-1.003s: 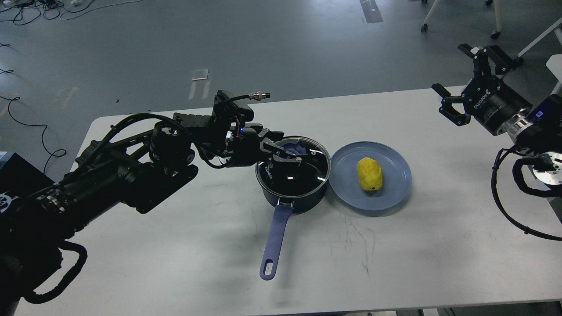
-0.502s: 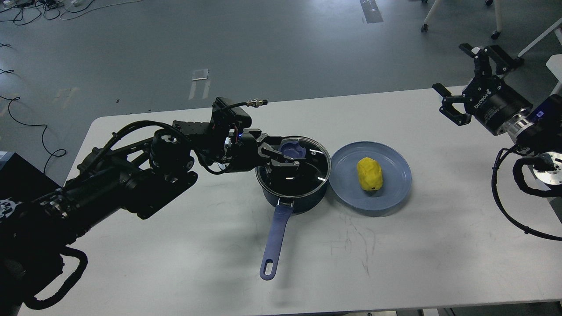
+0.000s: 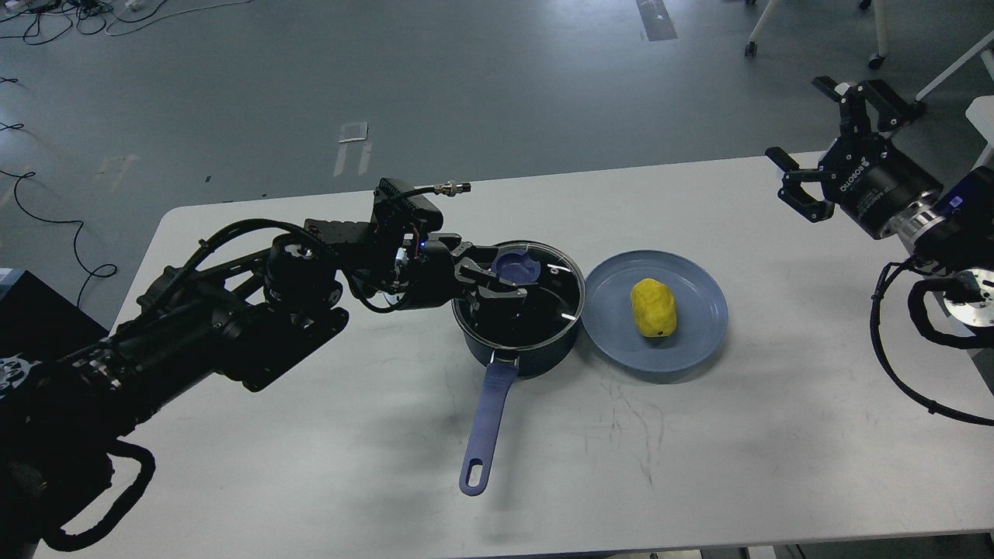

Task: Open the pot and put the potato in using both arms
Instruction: 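Lift the glass lid off the pot and lower it onto the table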

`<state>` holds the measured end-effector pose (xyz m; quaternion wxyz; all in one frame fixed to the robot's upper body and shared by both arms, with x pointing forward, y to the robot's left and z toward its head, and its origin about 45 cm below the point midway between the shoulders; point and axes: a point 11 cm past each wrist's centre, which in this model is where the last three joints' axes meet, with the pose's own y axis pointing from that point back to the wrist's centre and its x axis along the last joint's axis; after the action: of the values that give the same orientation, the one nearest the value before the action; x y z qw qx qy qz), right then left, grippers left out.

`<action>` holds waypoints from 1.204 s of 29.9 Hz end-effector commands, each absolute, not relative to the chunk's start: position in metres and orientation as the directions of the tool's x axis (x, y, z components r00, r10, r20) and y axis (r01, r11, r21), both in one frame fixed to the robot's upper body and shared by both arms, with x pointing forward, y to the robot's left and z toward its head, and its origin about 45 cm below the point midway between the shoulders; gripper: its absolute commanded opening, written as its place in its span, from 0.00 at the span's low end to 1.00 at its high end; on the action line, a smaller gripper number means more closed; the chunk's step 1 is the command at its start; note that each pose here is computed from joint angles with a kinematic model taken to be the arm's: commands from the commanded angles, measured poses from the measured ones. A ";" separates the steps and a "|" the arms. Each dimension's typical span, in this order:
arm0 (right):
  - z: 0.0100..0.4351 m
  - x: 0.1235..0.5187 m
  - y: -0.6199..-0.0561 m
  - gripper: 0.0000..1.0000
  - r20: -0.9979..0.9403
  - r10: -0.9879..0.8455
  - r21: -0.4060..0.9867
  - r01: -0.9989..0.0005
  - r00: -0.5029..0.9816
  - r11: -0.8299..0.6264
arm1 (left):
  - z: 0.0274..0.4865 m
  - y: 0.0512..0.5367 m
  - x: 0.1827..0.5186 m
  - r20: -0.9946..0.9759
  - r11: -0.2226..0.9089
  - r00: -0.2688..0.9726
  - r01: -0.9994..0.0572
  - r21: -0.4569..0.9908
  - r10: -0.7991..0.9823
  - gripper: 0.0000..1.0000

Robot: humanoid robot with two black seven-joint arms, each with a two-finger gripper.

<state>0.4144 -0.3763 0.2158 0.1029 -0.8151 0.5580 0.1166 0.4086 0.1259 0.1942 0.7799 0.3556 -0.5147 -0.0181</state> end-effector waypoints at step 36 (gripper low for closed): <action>0.220 0.414 -0.382 1.00 -0.296 -0.890 -0.040 -0.935 0.347 -0.351 | 0.186 0.350 0.374 0.786 0.537 0.583 -0.604 0.589 -0.207 0.46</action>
<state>0.4136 -0.3814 0.2198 0.1018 -0.8145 0.5601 0.1121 0.3833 0.3382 0.2022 0.7624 0.4594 -0.4405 0.1167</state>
